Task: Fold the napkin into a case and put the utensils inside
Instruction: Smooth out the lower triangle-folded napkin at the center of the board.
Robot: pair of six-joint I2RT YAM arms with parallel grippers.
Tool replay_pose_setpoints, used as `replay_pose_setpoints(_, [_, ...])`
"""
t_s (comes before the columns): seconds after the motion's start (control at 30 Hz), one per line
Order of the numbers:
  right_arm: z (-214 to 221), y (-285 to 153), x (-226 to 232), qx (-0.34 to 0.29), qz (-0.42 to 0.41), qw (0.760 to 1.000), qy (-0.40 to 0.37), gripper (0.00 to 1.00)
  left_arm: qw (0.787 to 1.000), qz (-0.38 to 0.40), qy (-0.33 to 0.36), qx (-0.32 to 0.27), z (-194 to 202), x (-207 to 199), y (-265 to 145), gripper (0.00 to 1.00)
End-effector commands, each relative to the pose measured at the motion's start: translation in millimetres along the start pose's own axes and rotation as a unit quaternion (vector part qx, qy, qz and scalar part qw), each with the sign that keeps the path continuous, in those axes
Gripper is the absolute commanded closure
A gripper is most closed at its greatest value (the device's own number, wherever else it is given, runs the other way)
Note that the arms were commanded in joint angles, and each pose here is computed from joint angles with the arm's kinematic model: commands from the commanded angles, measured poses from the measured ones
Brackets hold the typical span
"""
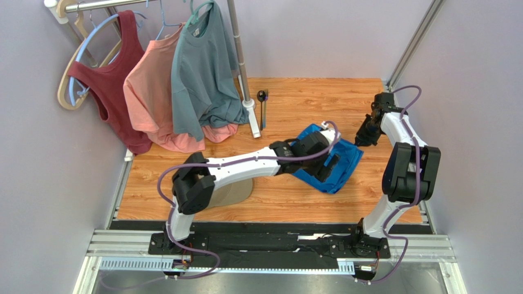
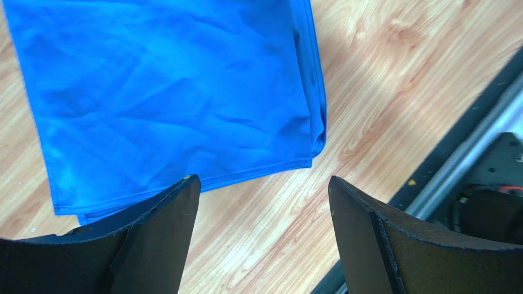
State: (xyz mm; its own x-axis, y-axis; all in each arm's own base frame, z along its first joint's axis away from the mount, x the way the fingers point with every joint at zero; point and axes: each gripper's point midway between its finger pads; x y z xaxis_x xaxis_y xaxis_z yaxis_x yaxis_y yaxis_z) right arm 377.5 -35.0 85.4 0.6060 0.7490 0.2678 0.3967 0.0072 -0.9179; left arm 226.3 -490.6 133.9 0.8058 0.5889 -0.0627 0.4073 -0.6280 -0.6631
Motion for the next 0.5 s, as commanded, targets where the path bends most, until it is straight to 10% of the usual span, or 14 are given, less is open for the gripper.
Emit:
replay_pose_setpoints(0.0, [-19,15,-42,-0.052,0.109,0.993,-0.013,0.73,0.996,0.081,-0.039,0.003,-2,-6,-15,0.18])
replay_pose_setpoints(0.23, [-13,8,-32,-0.046,0.091,0.995,-0.019,0.57,0.992,0.112,-0.061,0.016,0,4,-1,0.36])
replay_pose_setpoints(0.47, [31,22,11,0.004,-0.010,0.999,-0.035,0.73,0.989,0.111,-0.077,0.053,13,20,43,0.53])
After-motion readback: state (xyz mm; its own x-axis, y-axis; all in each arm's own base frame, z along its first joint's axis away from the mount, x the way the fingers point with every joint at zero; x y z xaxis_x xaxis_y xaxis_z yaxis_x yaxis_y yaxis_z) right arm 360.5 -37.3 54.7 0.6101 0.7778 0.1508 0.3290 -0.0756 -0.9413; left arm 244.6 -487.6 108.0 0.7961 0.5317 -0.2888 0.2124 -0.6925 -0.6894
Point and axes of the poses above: each gripper's point midway between its finger pads, its own y axis out along the fingers, its own x axis along the line the jaws close on, z = x × y, and after that the axes turned 8 degrees about y, right-handed
